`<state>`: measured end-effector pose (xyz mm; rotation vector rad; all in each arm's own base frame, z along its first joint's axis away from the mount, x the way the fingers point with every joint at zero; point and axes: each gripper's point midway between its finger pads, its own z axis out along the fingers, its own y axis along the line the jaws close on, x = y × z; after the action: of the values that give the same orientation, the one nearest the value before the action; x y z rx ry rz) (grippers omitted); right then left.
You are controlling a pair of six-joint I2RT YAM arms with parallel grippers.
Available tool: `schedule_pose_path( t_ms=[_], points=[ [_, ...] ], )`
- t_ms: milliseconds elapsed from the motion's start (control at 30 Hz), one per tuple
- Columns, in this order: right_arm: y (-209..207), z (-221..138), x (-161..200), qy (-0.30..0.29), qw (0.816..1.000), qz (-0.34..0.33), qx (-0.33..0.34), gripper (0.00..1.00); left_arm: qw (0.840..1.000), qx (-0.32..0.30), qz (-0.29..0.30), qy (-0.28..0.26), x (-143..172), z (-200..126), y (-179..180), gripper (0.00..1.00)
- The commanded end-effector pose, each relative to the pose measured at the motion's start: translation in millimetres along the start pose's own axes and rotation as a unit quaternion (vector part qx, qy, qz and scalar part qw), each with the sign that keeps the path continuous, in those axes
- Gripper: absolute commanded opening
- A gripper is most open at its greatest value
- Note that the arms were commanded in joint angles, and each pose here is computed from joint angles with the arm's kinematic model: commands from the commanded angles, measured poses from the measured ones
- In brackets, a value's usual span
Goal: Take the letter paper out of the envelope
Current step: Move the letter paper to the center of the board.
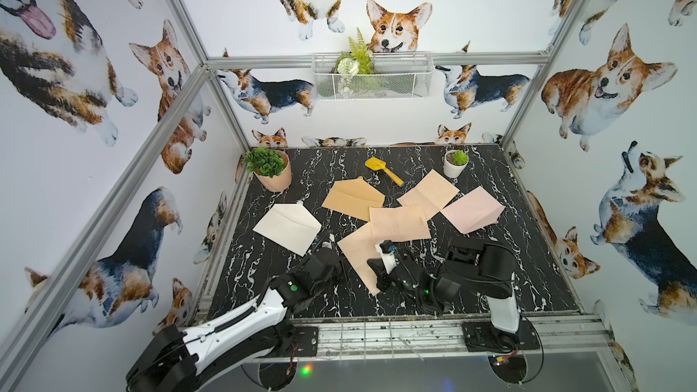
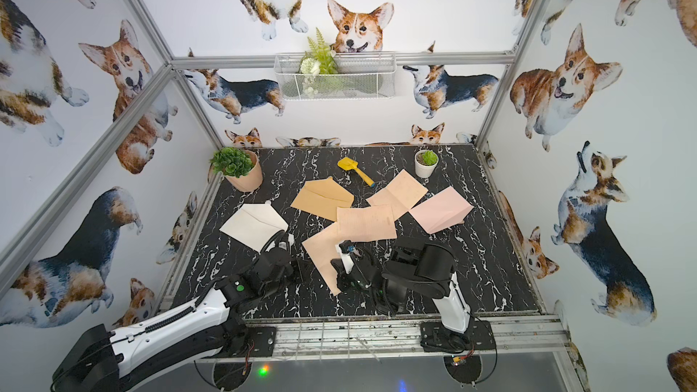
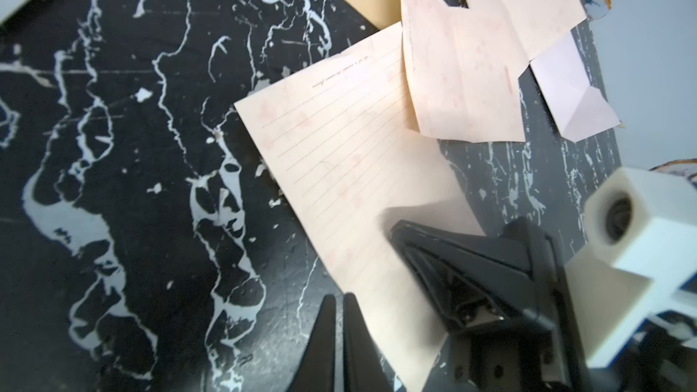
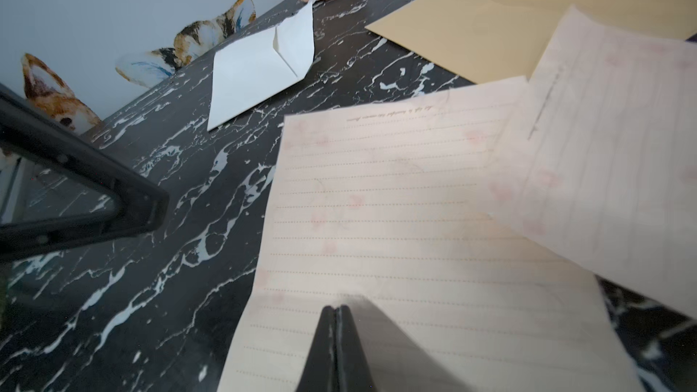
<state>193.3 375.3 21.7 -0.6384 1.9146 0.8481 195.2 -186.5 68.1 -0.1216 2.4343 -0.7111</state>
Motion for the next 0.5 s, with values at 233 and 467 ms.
schedule_pose_path(
  t_ms=[233, 467],
  points=[
    [-6.1, -29.0, -22.2, -0.037, 0.999, 0.003, 0.02, 0.0, 0.999, 0.01, 0.014, 0.039, 7.1, 38.7, -17.7, 0.07],
    [-26.4, -52.7, -31.5, -0.061, 0.996, 0.004, 0.066, 0.0, 0.998, 0.031, 0.03, 0.047, -5.8, 53.4, -47.0, 0.05]
  ],
)
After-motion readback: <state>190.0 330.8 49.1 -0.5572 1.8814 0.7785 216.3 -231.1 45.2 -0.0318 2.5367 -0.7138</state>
